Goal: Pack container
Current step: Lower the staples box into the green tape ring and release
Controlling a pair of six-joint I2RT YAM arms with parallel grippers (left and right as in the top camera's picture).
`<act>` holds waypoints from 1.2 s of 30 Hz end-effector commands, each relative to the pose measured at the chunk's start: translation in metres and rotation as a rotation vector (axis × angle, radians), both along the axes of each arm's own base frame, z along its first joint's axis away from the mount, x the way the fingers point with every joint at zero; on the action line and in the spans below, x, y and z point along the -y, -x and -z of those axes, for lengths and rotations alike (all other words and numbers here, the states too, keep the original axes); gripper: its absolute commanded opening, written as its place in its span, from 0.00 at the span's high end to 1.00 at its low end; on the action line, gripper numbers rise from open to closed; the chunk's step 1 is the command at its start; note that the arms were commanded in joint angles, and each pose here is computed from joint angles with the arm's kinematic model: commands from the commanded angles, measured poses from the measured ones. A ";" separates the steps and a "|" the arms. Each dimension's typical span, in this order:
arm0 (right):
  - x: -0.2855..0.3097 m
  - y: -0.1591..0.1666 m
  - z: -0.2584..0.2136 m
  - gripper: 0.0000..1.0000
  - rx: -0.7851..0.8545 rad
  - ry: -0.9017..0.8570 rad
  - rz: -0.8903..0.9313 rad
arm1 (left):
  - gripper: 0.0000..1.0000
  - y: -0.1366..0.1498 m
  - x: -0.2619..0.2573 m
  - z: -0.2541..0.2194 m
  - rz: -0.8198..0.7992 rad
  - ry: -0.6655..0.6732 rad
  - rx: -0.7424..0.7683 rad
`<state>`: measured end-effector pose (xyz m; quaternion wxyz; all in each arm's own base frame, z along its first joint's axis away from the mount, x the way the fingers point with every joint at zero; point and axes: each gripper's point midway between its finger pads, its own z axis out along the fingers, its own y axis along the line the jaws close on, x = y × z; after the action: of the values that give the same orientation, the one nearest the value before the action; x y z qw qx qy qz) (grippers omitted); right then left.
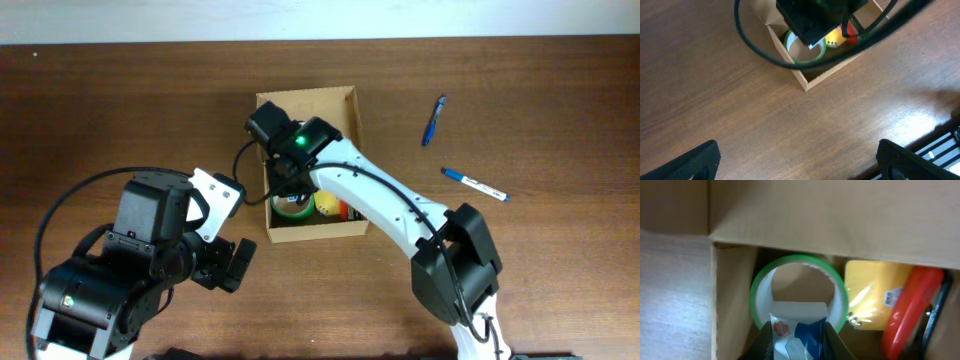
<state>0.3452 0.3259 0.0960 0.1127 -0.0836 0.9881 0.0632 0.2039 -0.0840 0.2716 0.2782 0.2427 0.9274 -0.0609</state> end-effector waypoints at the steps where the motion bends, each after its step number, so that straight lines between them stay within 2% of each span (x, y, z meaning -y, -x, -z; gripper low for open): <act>1: 0.003 0.003 0.015 0.78 -0.010 0.035 0.007 | 0.01 0.000 0.003 -0.006 0.023 0.010 0.019; 17: 0.002 -0.008 0.014 0.78 0.054 0.048 0.019 | 0.00 0.000 0.003 -0.006 0.023 0.010 0.019; 19: 0.002 -0.009 0.014 0.55 0.056 0.049 0.019 | 0.00 0.000 0.003 -0.006 0.022 0.010 0.019; 20: 0.002 -0.009 0.014 0.48 0.057 0.048 0.019 | 0.00 0.000 0.003 -0.006 0.023 0.010 0.019; 22: 0.002 -0.009 0.014 0.43 0.057 0.048 0.019 | 0.00 0.000 0.003 -0.006 0.023 0.010 0.019; 30: 0.003 -0.004 0.008 0.43 0.038 0.045 0.016 | 0.00 0.000 0.003 -0.006 0.023 0.010 0.019; 36: 0.012 -0.006 -0.042 0.43 0.064 0.023 0.027 | 0.00 0.000 0.003 -0.006 0.023 0.010 0.019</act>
<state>0.3382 0.3089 0.0982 0.1030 -0.0829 0.9910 0.0199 0.2039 -0.0840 0.2716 0.2782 0.2427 0.9274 -0.0609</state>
